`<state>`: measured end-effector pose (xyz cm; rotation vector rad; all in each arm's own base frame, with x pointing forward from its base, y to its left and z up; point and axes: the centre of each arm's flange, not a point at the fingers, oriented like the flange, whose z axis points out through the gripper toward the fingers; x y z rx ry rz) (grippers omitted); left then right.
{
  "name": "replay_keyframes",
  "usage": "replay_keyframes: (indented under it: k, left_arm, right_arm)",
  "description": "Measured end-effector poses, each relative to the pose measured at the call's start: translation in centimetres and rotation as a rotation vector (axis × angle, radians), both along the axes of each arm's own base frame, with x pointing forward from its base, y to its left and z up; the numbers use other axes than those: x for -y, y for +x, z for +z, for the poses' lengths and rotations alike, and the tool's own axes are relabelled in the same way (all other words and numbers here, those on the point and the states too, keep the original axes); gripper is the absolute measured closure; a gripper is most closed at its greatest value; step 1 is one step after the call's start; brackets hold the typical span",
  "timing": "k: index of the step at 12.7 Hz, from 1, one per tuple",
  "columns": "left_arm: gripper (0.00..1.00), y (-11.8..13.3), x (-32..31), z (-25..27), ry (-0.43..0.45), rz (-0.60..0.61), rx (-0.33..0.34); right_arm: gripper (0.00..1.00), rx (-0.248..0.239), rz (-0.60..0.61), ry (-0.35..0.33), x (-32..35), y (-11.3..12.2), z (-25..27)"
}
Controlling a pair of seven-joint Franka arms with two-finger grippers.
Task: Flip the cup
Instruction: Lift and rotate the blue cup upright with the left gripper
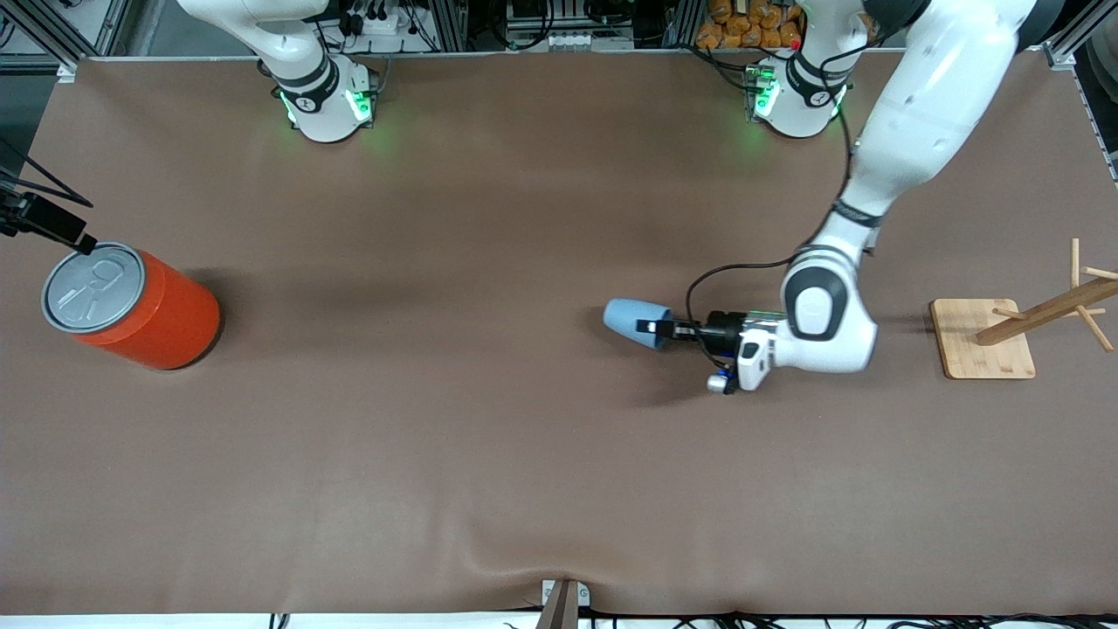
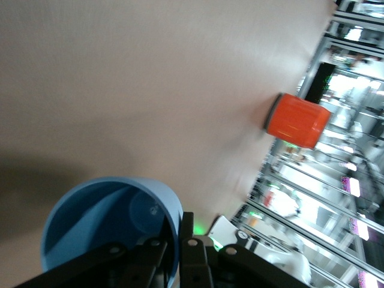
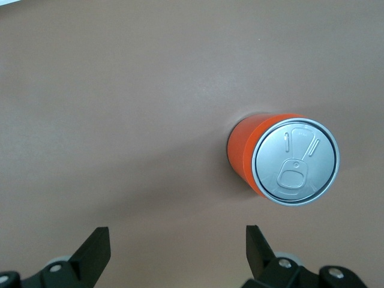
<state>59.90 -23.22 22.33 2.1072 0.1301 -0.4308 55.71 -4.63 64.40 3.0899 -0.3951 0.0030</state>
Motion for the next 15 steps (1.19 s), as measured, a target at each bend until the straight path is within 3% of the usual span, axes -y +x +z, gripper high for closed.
replay_keyframes:
  k: [2, 4, 7, 9, 11, 15]
  left_arm:
    - [0.94, 1.5, -0.7, 7.8, 0.200, -0.016, 0.035]
    - [0.94, 1.4, -1.5, 12.4, 0.391, -0.042, 0.100]
    - [0.94, 1.6, -4.6, 13.7, 0.781, -0.089, 0.186]
    - [0.94, 1.8, -5.8, 13.4, 0.956, -0.042, 0.188]
    - [0.94, 1.9, -7.0, 12.1, 1.005, 0.035, 0.175]
    - [0.94, 1.9, -14.5, 7.5, 0.995, 0.211, 0.198]
  right_arm:
    - [0.00, 0.000, 0.000, 0.000, 0.0, 0.0, 0.0]
    - [0.00, -0.001, 0.000, 0.000, 0.0, 0.0, 0.0]
    - [0.00, -0.001, -0.001, 0.000, 0.0, 0.0, 0.0]
    - [0.00, 0.000, -0.001, 0.008, 0.0, 0.0, 0.0]
    - [0.00, 0.001, -0.012, 0.025, 0.4, 0.0, -0.1]
    - [0.00, 0.003, -0.036, 0.051, 1.5, -0.1, -0.1]
